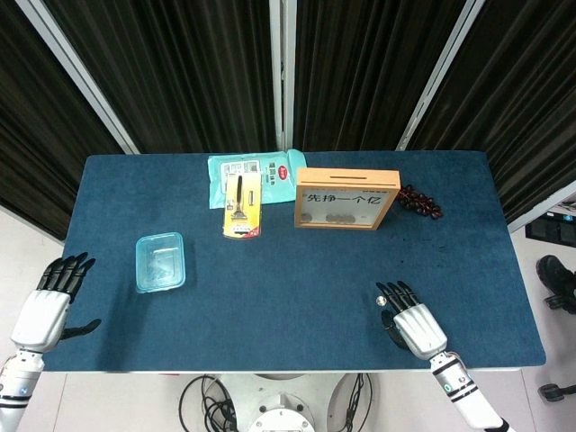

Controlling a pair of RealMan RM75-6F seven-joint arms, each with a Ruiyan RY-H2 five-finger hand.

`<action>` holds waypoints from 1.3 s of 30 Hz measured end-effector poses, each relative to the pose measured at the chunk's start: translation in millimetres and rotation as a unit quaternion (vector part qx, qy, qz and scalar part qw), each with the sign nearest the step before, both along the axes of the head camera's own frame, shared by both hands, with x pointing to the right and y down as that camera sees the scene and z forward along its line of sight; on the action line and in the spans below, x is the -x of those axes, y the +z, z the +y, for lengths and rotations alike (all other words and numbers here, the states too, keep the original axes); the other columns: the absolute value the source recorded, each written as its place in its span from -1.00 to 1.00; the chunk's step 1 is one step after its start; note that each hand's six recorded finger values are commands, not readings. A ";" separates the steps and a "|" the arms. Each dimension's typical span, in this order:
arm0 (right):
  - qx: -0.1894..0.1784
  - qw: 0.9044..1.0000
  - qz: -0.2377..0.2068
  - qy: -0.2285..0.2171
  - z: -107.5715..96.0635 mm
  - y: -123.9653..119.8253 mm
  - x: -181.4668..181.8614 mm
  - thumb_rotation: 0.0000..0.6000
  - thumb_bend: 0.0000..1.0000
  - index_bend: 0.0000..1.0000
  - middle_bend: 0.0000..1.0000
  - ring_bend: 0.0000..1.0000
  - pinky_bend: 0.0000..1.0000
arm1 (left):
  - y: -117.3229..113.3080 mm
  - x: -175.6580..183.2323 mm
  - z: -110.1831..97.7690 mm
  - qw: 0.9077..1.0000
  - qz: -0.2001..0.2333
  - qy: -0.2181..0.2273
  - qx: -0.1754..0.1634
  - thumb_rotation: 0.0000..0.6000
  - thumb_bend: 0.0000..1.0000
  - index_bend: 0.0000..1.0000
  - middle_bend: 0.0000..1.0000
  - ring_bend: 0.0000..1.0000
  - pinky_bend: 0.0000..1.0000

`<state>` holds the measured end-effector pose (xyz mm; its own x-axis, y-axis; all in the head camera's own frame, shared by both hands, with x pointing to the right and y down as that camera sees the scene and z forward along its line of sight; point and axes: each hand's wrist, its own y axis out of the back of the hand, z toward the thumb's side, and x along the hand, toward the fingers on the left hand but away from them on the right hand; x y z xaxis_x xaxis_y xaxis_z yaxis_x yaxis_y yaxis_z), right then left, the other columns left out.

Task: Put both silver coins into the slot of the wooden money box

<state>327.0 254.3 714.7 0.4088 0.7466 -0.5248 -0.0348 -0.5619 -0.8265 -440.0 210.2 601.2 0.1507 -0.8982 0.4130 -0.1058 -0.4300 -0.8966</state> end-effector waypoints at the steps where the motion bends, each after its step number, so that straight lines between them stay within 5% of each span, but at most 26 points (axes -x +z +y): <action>1: -0.001 1.000 -0.001 0.001 -0.5 -0.3 0.2 1.00 -0.23 0.26 -1.00 -1.00 -1.00 | 0.0 0.1 0.2 1.000 0.000 0.000 0.000 1.00 -0.90 -1.00 -1.00 -1.00 -1.00; 14: -0.040 0.997 -0.050 0.042 -35.8 -27.7 1.0 1.00 -0.20 0.42 -0.99 -1.00 -1.00 | -3.7 0.1 0.4 1.000 0.001 0.001 -0.007 1.00 -0.90 -1.00 -1.00 -1.00 -1.00; 26: -0.151 0.973 -0.147 0.097 -157.4 -124.2 34.4 1.00 -0.15 0.52 -0.97 -1.00 -1.00 | -6.0 -8.0 1.4 1.000 0.006 0.011 -0.010 1.00 -0.90 -1.00 -1.00 -1.00 -1.00; 39: -0.094 0.977 -0.111 0.157 -265.3 -134.0 79.7 1.00 -0.13 0.55 -0.94 -1.00 -1.00 | -9.6 -10.4 1.6 1.000 0.004 0.012 -0.008 1.00 -0.91 -1.00 -1.00 -1.00 -1.00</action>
